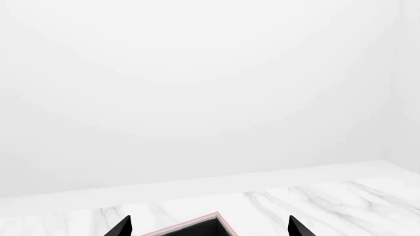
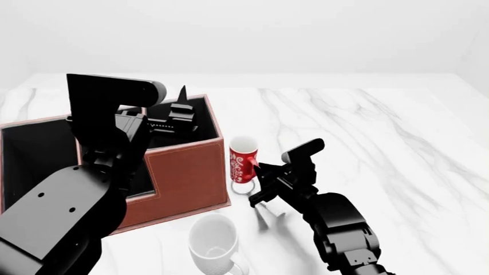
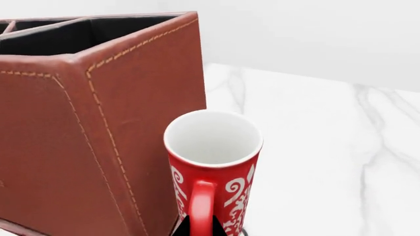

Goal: Pick up the red mug and place it to the right of the caddy.

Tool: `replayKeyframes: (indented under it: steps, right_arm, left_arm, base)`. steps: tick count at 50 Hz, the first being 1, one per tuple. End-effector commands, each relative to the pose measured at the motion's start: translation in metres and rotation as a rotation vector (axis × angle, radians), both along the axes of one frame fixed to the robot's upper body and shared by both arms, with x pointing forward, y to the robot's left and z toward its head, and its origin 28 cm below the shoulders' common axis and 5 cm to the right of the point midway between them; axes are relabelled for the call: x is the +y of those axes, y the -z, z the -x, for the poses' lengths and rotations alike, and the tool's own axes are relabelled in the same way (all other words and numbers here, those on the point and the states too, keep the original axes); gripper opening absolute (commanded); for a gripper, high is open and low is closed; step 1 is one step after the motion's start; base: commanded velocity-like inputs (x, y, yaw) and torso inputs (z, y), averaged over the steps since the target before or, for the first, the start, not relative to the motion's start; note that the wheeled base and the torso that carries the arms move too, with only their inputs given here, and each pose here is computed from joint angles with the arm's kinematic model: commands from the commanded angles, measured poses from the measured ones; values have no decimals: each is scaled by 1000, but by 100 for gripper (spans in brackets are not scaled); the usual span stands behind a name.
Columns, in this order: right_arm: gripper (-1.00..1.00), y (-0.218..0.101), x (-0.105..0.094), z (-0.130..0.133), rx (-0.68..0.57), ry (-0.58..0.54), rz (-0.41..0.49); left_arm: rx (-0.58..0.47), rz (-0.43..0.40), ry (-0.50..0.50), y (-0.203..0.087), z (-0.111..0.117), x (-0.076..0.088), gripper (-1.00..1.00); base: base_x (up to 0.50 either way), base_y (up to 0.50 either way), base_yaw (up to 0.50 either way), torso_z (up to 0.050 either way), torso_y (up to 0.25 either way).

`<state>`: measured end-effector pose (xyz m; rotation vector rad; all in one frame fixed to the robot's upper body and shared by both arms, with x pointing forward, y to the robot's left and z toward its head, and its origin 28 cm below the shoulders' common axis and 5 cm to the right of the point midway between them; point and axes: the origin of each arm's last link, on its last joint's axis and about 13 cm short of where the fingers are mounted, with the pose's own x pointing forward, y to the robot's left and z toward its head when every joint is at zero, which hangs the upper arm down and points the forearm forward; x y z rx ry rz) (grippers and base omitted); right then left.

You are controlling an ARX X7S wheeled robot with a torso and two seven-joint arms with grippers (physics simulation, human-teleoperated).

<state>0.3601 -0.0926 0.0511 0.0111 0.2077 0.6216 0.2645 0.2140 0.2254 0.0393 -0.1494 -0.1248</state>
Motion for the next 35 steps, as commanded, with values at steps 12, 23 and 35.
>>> replayKeyframes:
  steps: [12, 23, 35]
  right_arm:
    - [-100, 12, -3, -2, 11, 11, 53]
    - [-100, 16, -4, -2, 96, 13, 100]
    - [-100, 20, -6, -1, 154, 7, 110]
  left_arm:
    - [2, 5, 7, -1, 2, 1, 100]
    - [2, 7, 7, -1, 1, 1, 100]
    - [2, 9, 7, -1, 2, 2, 100]
  base:
    - [0, 0, 0, 0, 0]
    - [0, 0, 0, 0, 1]
    - [0, 0, 0, 0, 0]
